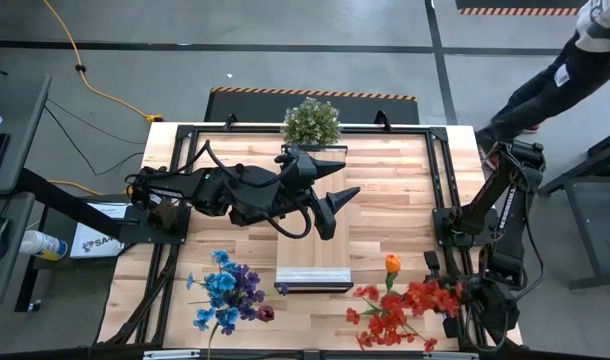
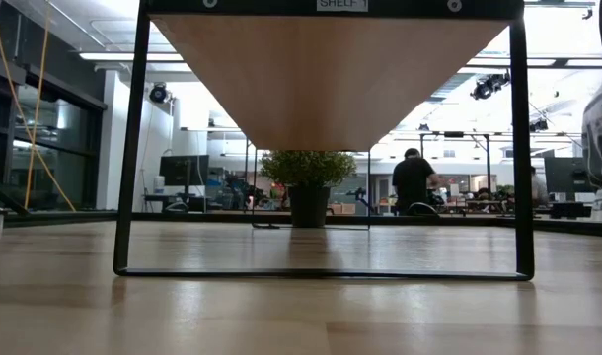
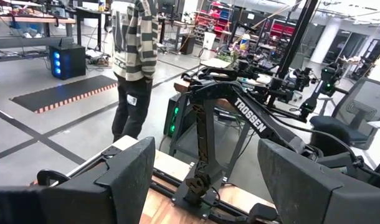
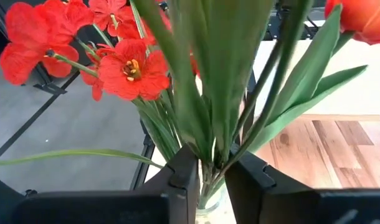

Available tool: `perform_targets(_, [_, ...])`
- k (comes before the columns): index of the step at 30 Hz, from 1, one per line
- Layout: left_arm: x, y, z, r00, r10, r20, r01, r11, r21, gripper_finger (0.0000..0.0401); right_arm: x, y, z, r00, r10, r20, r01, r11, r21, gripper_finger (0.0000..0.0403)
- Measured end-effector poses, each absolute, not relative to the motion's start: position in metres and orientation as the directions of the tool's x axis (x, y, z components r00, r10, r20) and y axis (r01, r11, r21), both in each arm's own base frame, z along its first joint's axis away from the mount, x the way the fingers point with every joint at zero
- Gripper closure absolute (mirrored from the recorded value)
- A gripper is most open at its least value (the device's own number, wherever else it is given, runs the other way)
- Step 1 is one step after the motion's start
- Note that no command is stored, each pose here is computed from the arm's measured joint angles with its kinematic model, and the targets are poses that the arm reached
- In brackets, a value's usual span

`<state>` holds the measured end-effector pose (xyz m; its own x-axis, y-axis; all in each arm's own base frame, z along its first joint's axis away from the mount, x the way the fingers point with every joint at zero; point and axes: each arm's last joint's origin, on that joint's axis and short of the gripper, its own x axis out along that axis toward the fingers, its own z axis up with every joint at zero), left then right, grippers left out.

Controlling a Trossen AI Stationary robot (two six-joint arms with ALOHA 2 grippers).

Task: Pick and place flowers into a vace then onto a shelf
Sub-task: Put the red flowers into the right transparent vase

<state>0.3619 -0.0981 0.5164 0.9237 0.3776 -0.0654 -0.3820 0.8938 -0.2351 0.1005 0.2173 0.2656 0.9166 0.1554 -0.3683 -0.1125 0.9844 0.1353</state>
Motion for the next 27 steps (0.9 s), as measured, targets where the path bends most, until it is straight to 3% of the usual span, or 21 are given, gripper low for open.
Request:
perform_targets(19, [0.3619,-0.0981,0.5164,0.923,0.378,-0.065,-0.383,0.894,-0.235,0.0084,0.0987,0.2198,0.2643,0.862,0.261,-0.434,-0.239,0.965,0.104,0.0273])
perform_targets(27, [0.3619,-0.0981,0.5164,0.924,0.378,-0.065,-0.382,0.894,-0.235,0.0084,0.0967,0.221,0.2634,0.805,0.333,-0.492,-0.31,0.942,0.13,0.0271])
